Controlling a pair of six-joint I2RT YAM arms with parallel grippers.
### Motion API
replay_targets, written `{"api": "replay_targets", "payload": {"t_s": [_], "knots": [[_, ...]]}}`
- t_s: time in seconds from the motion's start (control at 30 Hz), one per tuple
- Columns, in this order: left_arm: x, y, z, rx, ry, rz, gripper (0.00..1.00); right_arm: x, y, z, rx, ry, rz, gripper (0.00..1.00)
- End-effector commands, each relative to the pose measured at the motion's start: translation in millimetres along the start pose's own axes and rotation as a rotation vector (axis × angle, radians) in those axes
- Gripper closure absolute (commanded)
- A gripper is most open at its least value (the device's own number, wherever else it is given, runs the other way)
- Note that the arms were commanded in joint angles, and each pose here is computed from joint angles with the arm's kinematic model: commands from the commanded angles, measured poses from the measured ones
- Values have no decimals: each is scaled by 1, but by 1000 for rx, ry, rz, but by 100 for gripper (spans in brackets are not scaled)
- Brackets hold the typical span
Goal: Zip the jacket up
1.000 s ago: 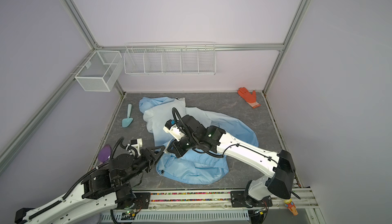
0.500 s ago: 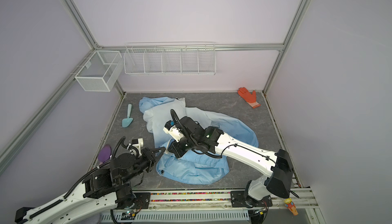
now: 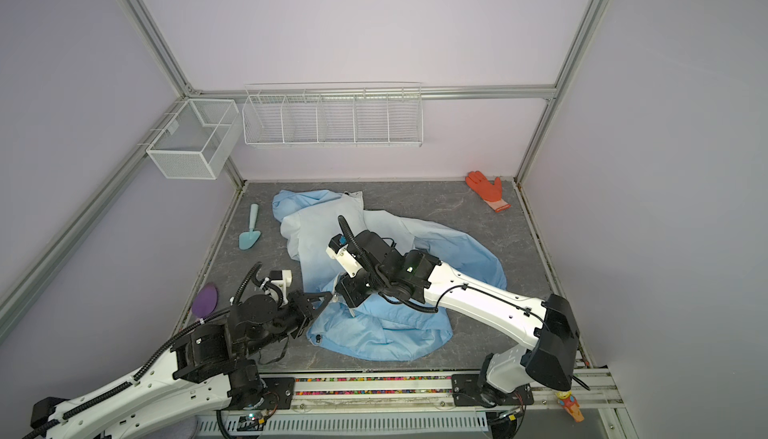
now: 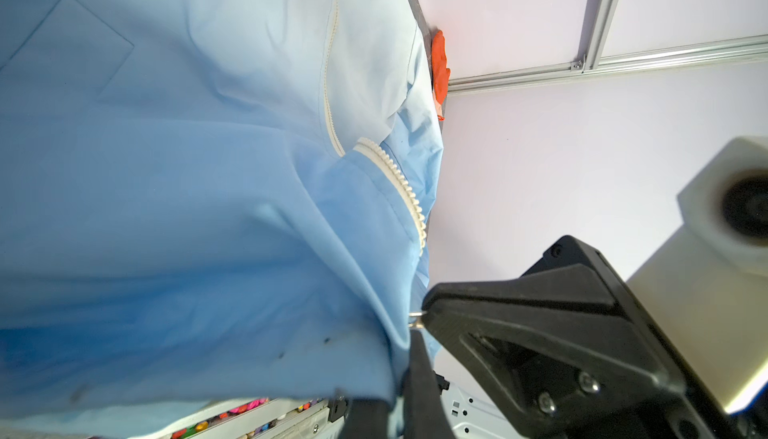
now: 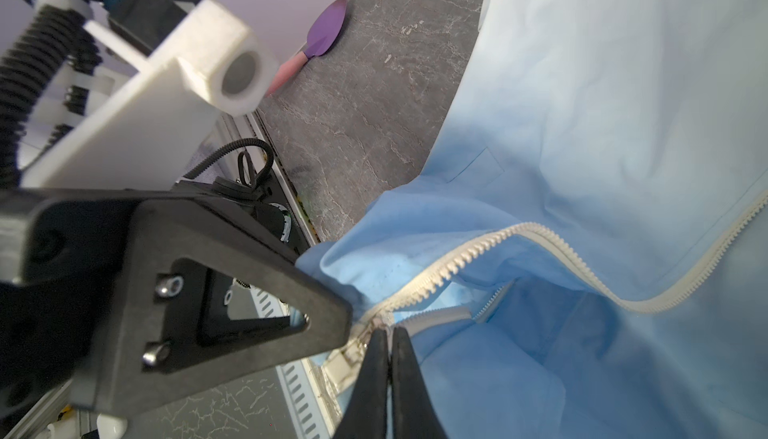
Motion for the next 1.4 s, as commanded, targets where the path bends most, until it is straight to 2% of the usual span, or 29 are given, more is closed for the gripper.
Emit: {"api": "replay_targets", "payload": {"t_s": [0.0,0.3,0.63,0.9,1.17,1.37], "knots": [[-12,-12,-5,17,56,-25,100,-5,-26,-3,26,-22,-158,93],[-14,-11,0,6,15,-79,100,-8,-2,-2,22,-53,45,93],[-21,-12,3,1,7,-103,100,1,10,-8,48,-29,191,93],[-22,-15,1,0,23,-118,100,10,9,-12,64,-8,206,92],[-22,-19,0,-4,30,-129,100,18,8,-14,75,12,210,84],[-22,-19,-1,-1,35,-129,100,19,7,-15,76,12,206,93]]}}
Point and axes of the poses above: each gripper's point midway between its finger pads, its own x axis out along the fingers, its own y axis along the line the jaws close on, z = x × y, the point moved 7 cm from there along -x, back along the fingers, and after that the axes turned 12 degrees about -x, right-handed, at the moved point
